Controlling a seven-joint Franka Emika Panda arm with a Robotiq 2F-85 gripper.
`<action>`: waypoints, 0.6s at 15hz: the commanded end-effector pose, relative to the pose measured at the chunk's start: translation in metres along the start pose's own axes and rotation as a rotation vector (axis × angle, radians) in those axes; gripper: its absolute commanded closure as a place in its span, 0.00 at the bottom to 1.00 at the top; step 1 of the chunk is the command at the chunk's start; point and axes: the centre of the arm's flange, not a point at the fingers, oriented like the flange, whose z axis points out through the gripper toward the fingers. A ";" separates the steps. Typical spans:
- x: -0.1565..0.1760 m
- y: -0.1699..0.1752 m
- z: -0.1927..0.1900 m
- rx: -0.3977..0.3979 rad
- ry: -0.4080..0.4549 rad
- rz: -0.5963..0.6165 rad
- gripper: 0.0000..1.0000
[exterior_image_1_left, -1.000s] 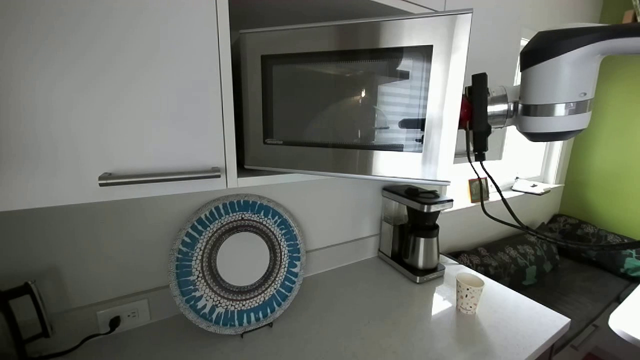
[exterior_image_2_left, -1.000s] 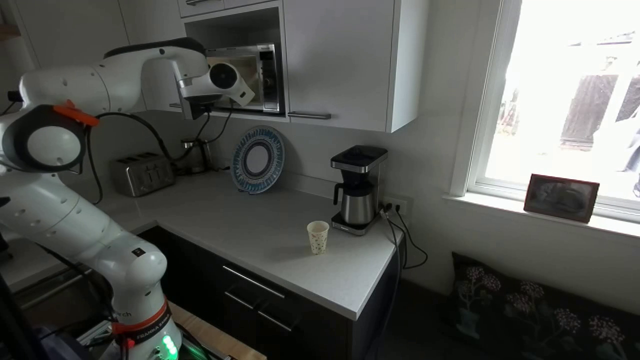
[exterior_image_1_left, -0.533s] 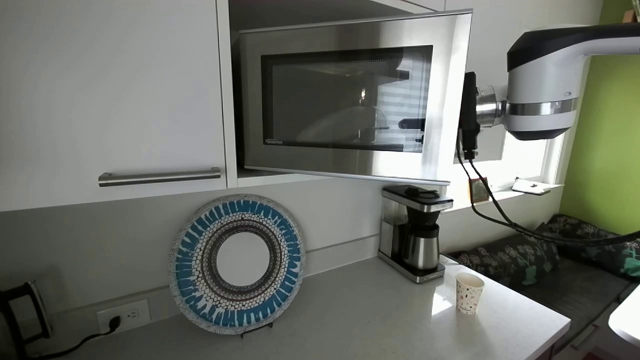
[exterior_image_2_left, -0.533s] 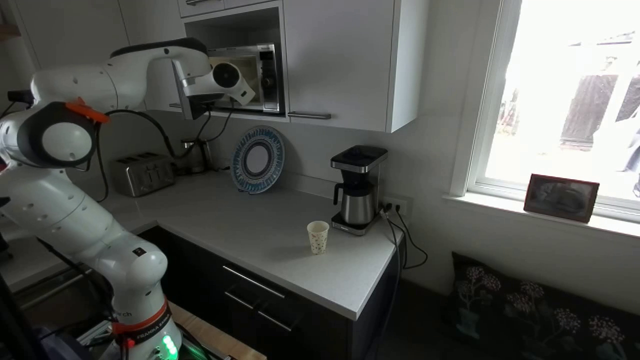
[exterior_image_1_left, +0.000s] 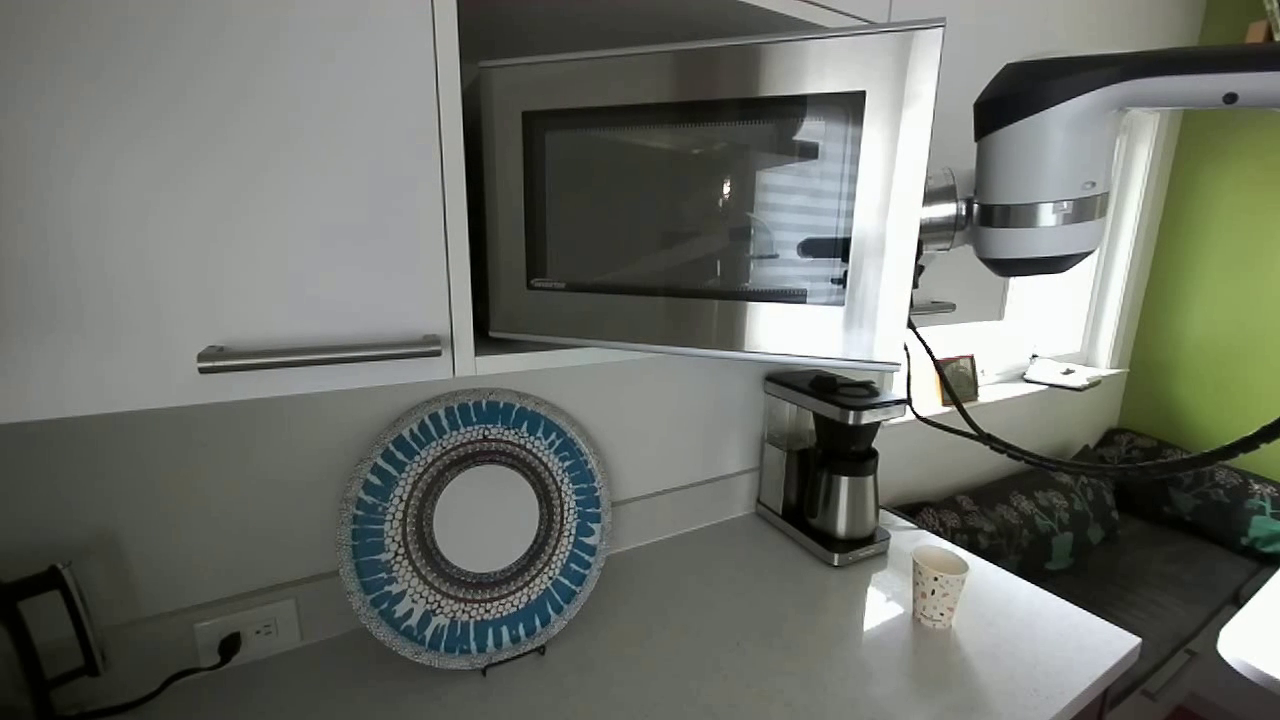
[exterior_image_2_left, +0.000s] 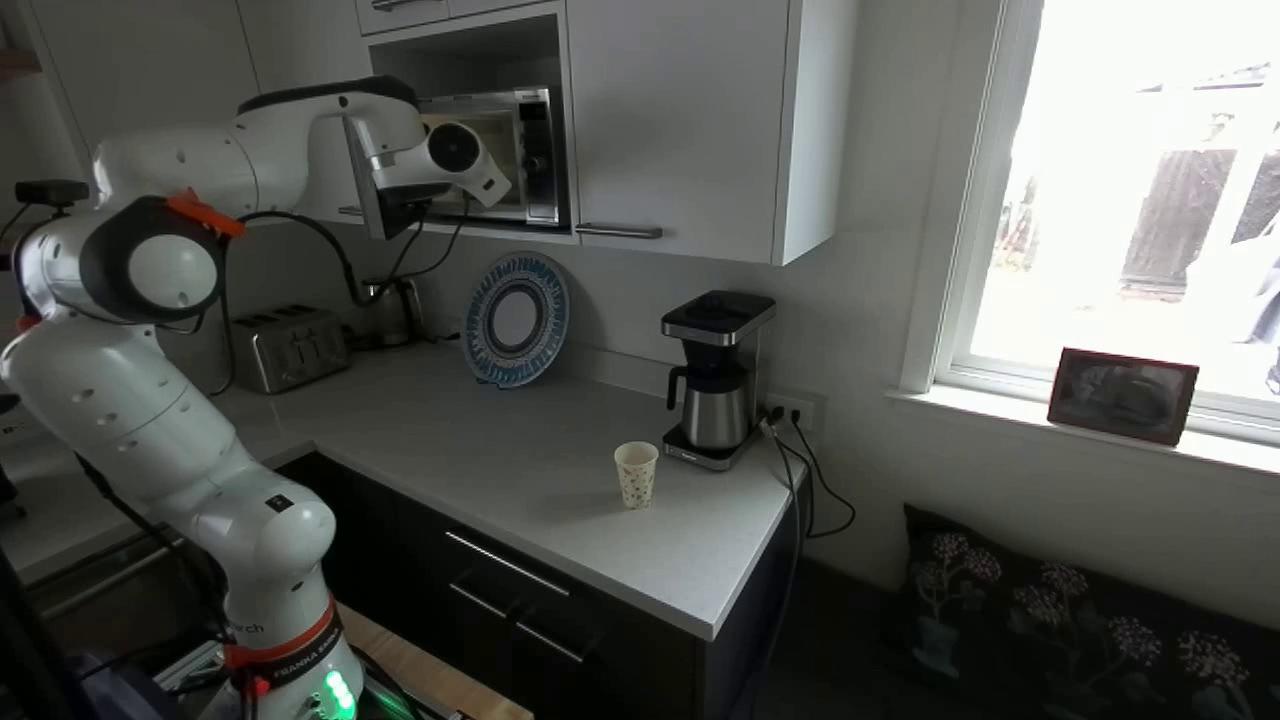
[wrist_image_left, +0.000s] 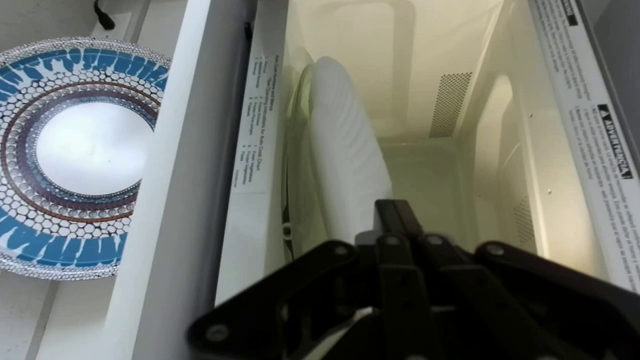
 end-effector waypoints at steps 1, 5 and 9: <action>0.009 -0.005 0.016 0.009 0.042 0.051 1.00; 0.015 -0.010 0.026 0.023 0.087 0.081 1.00; 0.016 -0.013 0.039 0.024 0.110 0.103 1.00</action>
